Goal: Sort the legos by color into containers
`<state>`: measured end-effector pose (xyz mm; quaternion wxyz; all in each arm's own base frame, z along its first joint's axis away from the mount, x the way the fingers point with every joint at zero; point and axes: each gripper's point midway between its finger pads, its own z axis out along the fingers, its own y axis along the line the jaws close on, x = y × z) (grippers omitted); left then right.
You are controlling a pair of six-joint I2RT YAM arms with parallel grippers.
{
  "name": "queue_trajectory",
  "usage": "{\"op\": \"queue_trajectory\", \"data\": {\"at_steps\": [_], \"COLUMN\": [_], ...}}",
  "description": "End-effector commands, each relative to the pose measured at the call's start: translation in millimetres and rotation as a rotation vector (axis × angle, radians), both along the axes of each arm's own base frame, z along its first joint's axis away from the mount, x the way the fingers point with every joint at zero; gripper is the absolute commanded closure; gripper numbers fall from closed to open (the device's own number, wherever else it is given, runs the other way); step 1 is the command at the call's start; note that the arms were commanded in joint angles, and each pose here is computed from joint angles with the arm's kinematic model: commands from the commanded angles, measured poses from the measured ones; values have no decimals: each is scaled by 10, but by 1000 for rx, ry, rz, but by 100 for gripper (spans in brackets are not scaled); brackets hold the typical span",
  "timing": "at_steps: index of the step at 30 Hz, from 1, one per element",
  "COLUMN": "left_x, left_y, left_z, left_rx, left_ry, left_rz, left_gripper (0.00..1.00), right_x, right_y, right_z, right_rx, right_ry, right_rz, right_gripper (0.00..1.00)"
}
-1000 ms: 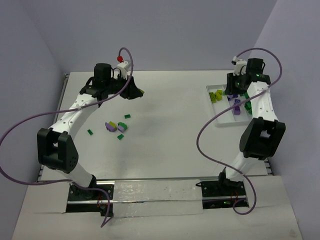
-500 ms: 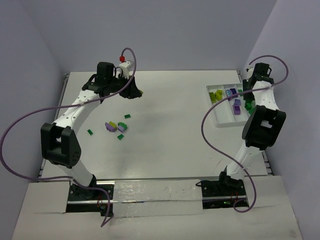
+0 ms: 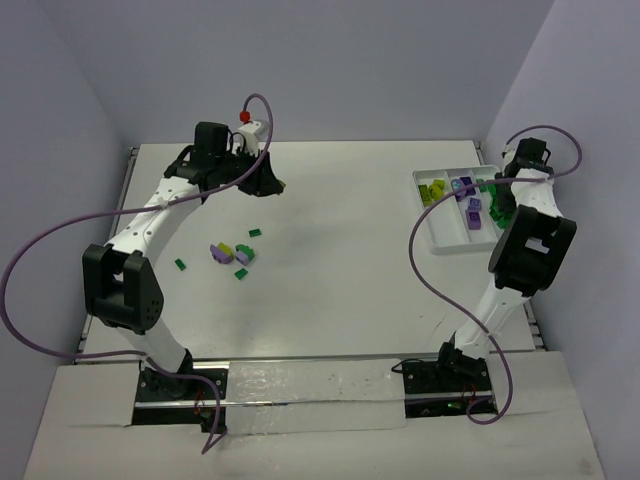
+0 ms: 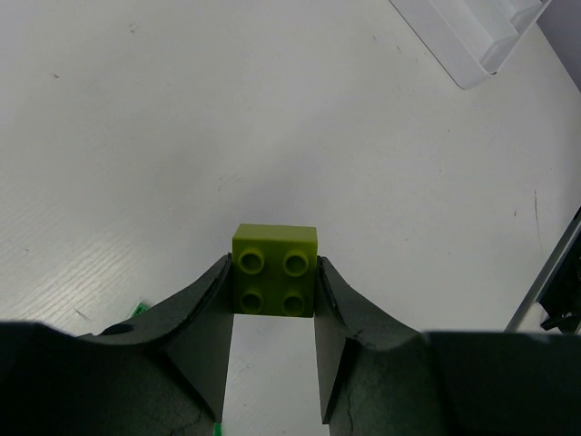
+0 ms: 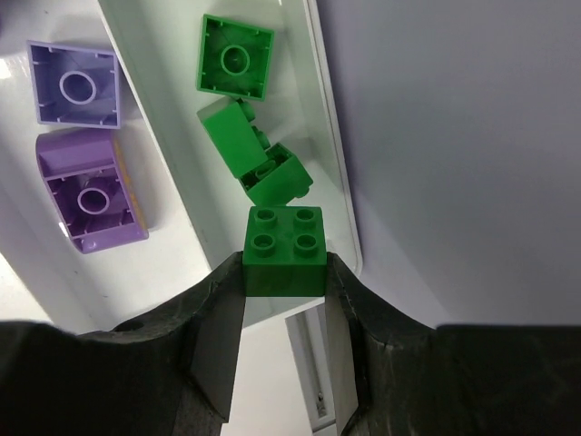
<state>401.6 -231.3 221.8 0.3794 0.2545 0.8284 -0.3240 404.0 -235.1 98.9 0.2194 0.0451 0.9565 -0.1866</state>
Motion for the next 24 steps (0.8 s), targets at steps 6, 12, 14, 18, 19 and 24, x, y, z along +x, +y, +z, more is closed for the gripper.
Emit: {"op": "queue_trajectory", "data": {"at_steps": [6, 12, 14, 18, 19, 24], "left_x": [65, 59, 53, -3, -29, -473], "left_y": [0, 1, -5, -45, -59, -287], "left_z": [101, 114, 117, 138, 147, 438], "left_rx": [12, 7, 3, -26, -43, -318], "left_ry": [-37, -41, -38, -19, -10, 111], "left_rz": [-4, -5, -8, -26, -38, -236], "left_gripper": [100, 100, 100, 100, 100, 100], "right_x": [-81, -115, -109, -40, -13, 172], "right_y": [-18, 5, 11, 182, 271, 1475], "right_z": [-98, -85, -23, 217, 298, 938], "right_rx": [-8, -1, -1, 38, 61, 304], "right_ry": [31, 37, 28, -22, -44, -265], "right_rz": [4, 4, 2, 37, 62, 446], "right_gripper": [87, 37, 27, 20, 20, 19]}}
